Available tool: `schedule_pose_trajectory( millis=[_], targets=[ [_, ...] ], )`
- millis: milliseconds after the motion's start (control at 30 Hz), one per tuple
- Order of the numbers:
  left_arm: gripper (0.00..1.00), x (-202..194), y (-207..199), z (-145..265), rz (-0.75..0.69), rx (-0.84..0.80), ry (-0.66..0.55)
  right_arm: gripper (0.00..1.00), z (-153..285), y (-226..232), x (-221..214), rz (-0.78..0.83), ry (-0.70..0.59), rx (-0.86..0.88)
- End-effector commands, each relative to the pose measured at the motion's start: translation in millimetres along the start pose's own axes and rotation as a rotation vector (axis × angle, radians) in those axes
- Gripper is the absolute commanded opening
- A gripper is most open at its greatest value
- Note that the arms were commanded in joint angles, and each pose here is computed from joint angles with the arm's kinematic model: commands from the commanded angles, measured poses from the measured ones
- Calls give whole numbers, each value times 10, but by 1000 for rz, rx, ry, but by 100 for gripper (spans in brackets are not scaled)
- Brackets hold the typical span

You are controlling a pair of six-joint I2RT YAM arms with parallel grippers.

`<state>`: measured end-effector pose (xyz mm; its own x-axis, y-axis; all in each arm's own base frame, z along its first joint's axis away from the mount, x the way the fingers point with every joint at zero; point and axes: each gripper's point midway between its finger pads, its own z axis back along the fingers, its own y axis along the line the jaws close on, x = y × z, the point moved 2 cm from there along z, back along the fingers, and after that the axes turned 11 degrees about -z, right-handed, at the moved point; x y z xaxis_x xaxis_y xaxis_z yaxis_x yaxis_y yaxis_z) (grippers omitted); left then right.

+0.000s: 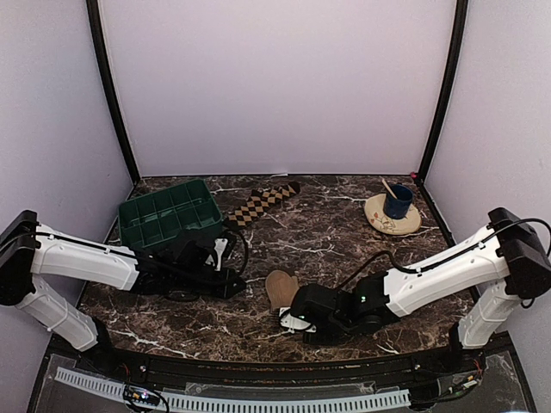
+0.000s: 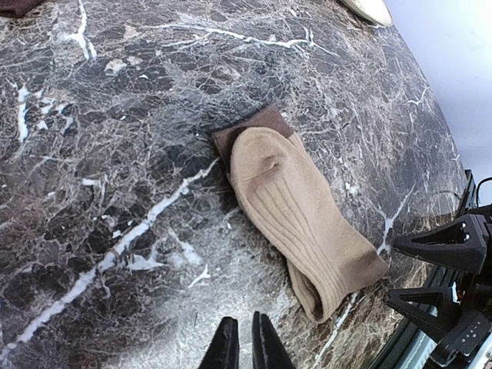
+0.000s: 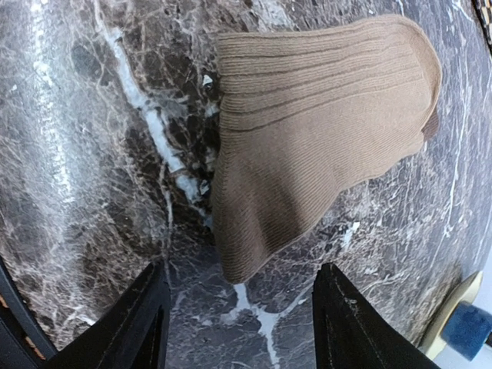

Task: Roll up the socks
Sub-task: Roll the sock at the center of the board.

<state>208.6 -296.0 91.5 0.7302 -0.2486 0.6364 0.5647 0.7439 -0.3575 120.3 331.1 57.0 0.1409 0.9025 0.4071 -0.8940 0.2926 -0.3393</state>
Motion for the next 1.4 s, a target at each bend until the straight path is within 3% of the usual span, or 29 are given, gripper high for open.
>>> schedule_pose_trajectory(
  millis=[0,767,1200,1367],
  targets=[
    [10,15,-17,34,23,-33,-20,58,-22,-18,86,94,-25,-39],
    [10,59,26,33,34,-48,-29,49,-231,112,-20,308,60,7],
    [10,98,53,46,43,-61,-35,34,-358,-40,-140,193,164,67],
    [10,124,60,42,46,-65,-38,22,-381,-47,-249,146,211,109]
  ],
)
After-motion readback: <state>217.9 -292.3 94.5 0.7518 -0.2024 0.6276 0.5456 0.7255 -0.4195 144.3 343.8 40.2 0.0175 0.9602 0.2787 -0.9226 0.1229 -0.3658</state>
